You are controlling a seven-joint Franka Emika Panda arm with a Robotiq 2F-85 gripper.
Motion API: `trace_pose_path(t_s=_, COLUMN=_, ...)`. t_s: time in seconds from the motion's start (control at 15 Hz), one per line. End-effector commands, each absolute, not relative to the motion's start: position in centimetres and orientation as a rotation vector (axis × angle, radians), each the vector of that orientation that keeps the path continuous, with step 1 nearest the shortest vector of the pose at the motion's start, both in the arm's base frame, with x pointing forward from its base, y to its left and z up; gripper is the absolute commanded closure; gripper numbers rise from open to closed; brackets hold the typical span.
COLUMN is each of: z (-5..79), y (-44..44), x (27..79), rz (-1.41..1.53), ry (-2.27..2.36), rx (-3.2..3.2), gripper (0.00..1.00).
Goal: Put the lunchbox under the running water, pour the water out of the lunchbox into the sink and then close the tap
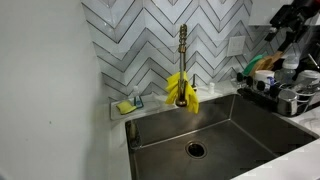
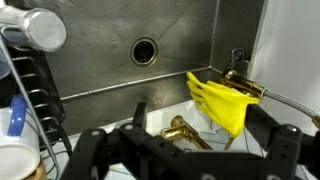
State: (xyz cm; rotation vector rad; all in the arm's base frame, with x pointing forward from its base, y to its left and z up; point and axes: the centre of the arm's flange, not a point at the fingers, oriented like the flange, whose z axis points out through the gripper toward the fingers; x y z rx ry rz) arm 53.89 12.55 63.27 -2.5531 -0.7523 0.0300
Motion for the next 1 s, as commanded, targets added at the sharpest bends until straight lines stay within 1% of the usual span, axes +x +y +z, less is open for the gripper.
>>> trace_pose_path(t_s=0.0, z=62.8, y=10.5, x=49.0, rz=0.012, ry=-0.649, rx=-2.572, gripper=0.0)
trace_pose_path(t_s=0.53, z=62.4, y=8.6, x=45.9, rz=0.05, ry=-0.546, rx=-2.591, gripper=0.0)
trace_pose_path(t_s=0.6, z=62.0, y=8.5, x=45.8, rz=0.048, ry=-0.542, rx=-2.589, gripper=0.0)
trace_pose_path(t_s=0.67, z=62.9, y=8.6, x=47.5, rz=0.065, ry=-0.589, rx=-2.595, gripper=0.0)
trace_pose_path(t_s=0.93, z=62.5, y=8.4, x=47.0, rz=0.071, ry=-0.577, rx=-2.595, gripper=0.0)
